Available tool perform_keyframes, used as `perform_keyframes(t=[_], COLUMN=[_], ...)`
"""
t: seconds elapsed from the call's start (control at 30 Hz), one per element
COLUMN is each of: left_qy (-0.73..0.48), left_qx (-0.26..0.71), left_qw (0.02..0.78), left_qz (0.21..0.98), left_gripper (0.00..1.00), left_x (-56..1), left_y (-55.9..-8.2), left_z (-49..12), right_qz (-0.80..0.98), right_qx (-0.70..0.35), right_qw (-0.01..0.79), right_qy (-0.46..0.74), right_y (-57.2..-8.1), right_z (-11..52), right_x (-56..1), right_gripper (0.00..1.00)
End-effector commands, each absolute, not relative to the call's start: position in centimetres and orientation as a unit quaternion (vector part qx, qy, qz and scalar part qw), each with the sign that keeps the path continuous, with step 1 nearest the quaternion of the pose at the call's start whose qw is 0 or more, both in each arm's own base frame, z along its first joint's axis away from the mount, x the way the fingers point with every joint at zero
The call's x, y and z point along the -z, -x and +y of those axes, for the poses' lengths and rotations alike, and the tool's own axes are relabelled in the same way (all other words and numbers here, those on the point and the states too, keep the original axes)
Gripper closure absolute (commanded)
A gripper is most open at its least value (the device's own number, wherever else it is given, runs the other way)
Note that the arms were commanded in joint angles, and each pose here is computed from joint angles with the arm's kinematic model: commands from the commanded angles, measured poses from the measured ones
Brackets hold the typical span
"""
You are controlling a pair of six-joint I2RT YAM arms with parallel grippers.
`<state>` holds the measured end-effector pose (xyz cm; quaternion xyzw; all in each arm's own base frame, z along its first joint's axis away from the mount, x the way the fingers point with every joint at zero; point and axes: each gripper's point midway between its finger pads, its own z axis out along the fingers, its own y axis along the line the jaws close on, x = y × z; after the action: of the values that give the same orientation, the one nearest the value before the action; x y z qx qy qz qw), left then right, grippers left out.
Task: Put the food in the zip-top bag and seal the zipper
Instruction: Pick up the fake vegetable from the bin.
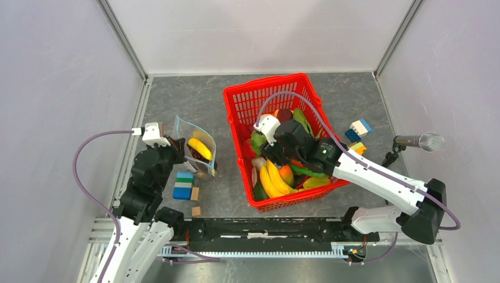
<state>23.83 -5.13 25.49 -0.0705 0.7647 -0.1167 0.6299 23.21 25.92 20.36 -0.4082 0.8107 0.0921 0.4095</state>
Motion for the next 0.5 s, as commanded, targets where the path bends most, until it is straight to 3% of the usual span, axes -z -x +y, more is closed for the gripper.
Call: perform_keyframes(t=[0.0,0.33,0.47], left_qy=[0.077,0.077,0.076], left_qx=[0.140,0.141,0.142], left_qw=[0.650,0.651,0.651], left_qz=[0.743,0.742,0.742], left_gripper=[0.98,0.98,0.98], left_x=[-27.7,-27.7,-27.7], left_y=[-24.1,-24.0,-24.0], left_z=[-5.6,-5.5,-5.6], right_qz=[0.828,0.866,0.869], right_qx=[-0.058,0.057,0.035], right_qw=[0.356,0.315,0.285], right_qy=[0.428,0.384,0.404], right_y=[-21.9,-24.1,-23.2], right_z=[23.7,18.4,18.5], right_x=[-17.5,-14.7,-12.8], right_gripper=[0.38,0.44,0.43])
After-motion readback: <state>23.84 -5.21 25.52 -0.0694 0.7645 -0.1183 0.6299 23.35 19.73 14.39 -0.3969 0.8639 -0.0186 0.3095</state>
